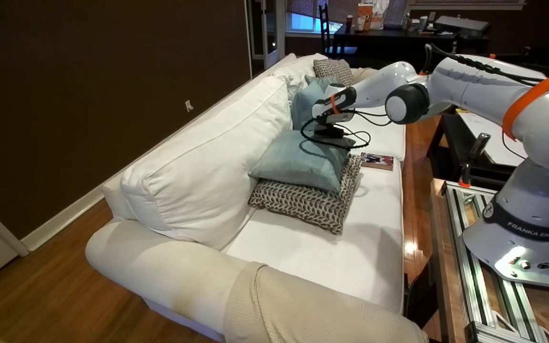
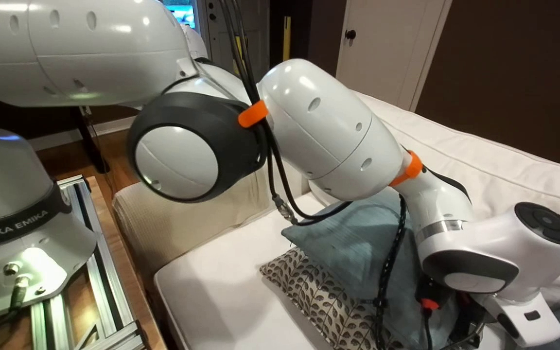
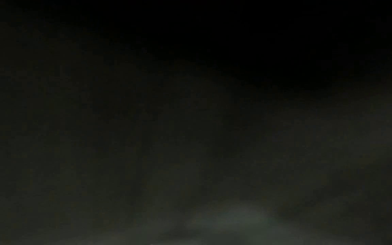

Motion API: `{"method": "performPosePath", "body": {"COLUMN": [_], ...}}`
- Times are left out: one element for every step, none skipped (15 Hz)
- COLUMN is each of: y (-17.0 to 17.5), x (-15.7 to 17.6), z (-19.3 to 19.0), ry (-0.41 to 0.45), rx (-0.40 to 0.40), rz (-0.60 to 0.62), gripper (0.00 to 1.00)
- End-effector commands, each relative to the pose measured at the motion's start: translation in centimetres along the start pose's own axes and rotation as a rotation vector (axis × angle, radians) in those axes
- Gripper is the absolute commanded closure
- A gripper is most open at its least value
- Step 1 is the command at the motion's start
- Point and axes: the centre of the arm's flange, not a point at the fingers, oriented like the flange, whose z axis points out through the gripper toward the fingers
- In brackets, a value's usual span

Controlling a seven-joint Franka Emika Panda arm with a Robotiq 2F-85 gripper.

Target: Take out the remote in between the pillows

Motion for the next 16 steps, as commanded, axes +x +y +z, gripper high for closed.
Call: {"method": "performPosePath", "body": {"y": [0.1, 0.6, 1.0, 1.5, 1.9, 2.4, 2.7, 3.1, 3.5, 3.9, 4.4, 4.8, 5.4, 5.9, 6.3, 6.8], "x": [2.6, 2.7, 2.8, 2.9, 2.9, 2.9, 3.0, 3.0, 3.0, 2.9, 2.8, 2.8, 2.8, 3.1, 3.3, 3.5], "z": [2.7, 2.3, 2.0, 1.6, 1.3, 0.9, 0.5, 0.2, -0.2, -0.5, -0.9, -1.4, -2.1, -2.5, -3.1, -3.7], "ry": [0.042, 0.059, 0.077, 0.102, 0.124, 0.15, 0.166, 0.171, 0.174, 0.175, 0.173, 0.168, 0.159, 0.169, 0.169, 0.168], "rx": [-0.034, -0.034, -0.031, -0.029, -0.027, -0.025, -0.024, -0.021, -0.021, -0.02, -0.021, -0.023, -0.023, -0.023, -0.024, -0.02], "rz": [0.066, 0.086, 0.101, 0.121, 0.137, 0.153, 0.168, 0.177, 0.188, 0.197, 0.202, 0.207, 0.207, 0.219, 0.223, 0.228], "gripper": [0.7, 0.7, 0.7, 0.7, 0.7, 0.7, 0.7, 0.7, 0.7, 0.7, 0.7, 0.7, 0.7, 0.7, 0.7, 0.7]}}
